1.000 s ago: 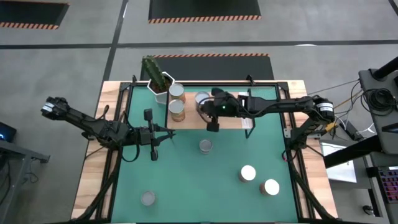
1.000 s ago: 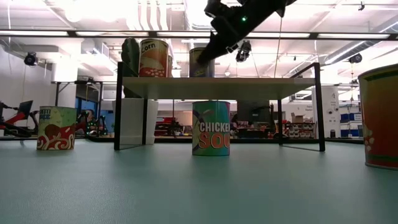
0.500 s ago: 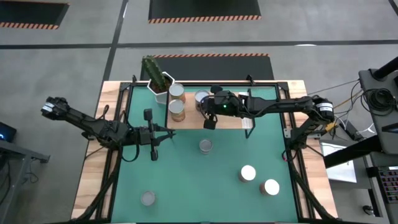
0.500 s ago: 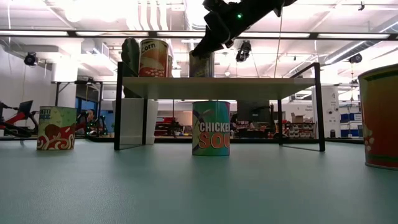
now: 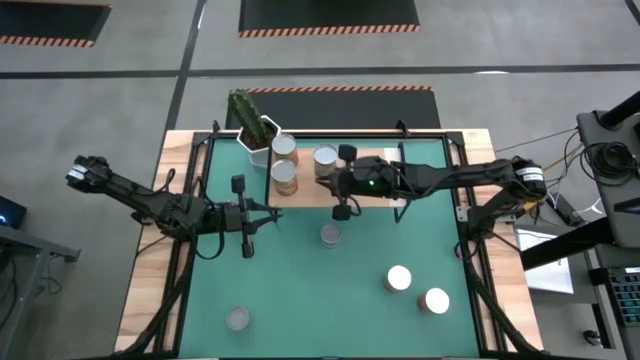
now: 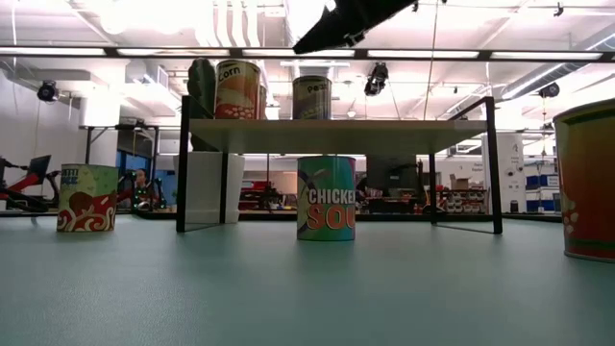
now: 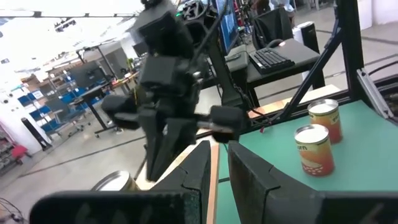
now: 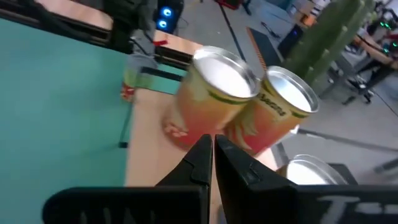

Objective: Pick and place cans onto a shelf
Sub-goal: Put the canned peas on the shelf

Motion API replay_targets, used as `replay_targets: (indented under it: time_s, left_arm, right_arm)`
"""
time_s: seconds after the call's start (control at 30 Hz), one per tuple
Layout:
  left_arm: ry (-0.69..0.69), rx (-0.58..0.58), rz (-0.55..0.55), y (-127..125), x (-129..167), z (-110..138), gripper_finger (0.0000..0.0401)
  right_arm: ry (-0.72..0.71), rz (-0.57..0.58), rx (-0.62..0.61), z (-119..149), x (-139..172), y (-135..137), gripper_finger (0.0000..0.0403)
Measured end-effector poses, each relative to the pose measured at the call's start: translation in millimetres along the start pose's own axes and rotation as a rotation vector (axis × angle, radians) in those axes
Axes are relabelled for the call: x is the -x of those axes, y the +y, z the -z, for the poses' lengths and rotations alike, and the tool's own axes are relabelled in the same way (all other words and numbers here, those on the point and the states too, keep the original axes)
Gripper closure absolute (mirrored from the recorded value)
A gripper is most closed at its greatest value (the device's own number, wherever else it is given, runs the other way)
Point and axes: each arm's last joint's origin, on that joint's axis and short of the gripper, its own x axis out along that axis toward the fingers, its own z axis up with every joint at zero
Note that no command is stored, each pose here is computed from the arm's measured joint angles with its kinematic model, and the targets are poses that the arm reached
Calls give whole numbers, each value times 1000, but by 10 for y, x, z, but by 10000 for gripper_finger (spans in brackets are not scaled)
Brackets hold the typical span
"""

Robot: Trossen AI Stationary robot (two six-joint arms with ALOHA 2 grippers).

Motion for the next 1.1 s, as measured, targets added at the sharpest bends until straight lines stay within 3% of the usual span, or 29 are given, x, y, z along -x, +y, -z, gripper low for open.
replay_targets:
  time_s: [0.27,0.63,0.8,1.1]
  left_arm:
    - [3,99,1,-6,0,14,363]
    - [-5,80,-1,-2,0,6,363]
    - [-4,76,-1,-3,0,6,363]
    - [-4,50,-1,-2,0,6,363]
  right_arm:
    - [-108,-28,2,146,276,226,394]
    - [-85,70,-67,362,553,163,394]
    - [-27,93,-61,463,450,128,394]
    - [77,111,-47,613,-4,95,394]
